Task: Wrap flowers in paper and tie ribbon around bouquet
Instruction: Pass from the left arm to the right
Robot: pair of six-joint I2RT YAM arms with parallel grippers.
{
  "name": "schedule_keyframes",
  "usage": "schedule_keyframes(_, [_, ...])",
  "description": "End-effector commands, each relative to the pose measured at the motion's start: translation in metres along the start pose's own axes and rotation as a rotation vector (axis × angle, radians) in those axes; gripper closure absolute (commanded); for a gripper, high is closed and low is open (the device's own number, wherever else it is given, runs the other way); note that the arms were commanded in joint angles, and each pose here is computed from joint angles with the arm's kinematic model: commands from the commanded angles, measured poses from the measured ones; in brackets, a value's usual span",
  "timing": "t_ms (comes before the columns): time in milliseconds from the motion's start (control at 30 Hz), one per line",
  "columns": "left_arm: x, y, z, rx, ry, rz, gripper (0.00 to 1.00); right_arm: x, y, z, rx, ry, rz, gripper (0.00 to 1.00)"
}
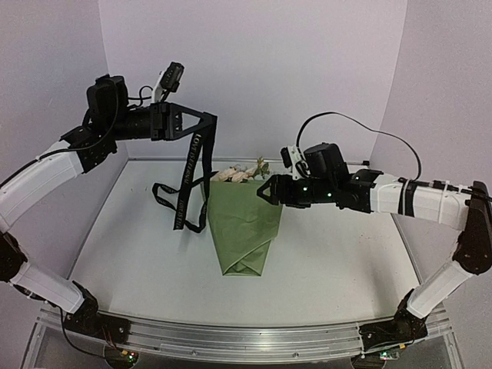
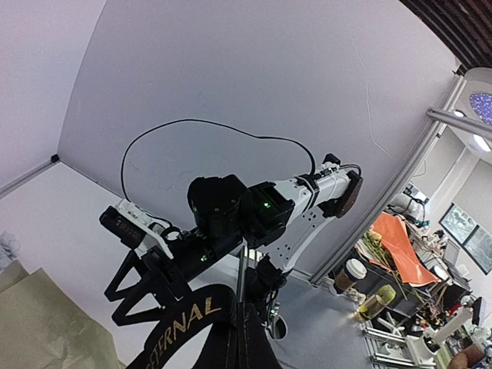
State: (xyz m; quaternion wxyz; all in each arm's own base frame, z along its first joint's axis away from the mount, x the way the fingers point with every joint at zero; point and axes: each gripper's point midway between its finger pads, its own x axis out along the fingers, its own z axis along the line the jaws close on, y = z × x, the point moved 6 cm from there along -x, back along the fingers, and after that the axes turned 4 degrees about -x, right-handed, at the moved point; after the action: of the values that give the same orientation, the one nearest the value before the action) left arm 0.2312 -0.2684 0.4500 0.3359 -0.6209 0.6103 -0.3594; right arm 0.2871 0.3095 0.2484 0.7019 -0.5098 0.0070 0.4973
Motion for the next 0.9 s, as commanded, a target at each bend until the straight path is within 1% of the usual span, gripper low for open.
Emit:
schedule_keyframes(0, [0.030,0.002,-0.009,0.001,0.122,0.047,1.00,-0.041,-0.017,0.043,-0.105,-0.135,-0.139,0.30])
schedule_keyframes(67, [0.036,0.003,-0.009,-0.009,0.140,0.053,1.00,-0.048,-0.013,0.055,-0.145,-0.161,-0.153,0.30])
schedule_keyframes(167, [0.046,0.004,-0.006,-0.021,0.163,0.067,1.00,-0.053,-0.010,0.071,-0.215,-0.200,-0.213,0.30])
schedule_keyframes(367, [0.057,0.012,-0.003,-0.059,0.210,0.094,1.00,-0.055,-0.020,0.084,-0.319,-0.186,-0.305,0.28])
schedule_keyframes(600, [0.060,0.016,-0.004,-0.070,0.220,0.104,1.00,-0.049,-0.042,0.102,-0.372,-0.206,-0.354,0.28])
schedule_keyframes(867, [0.064,0.019,0.005,-0.103,0.201,0.105,1.00,-0.040,-0.045,0.113,-0.372,-0.239,-0.363,0.27])
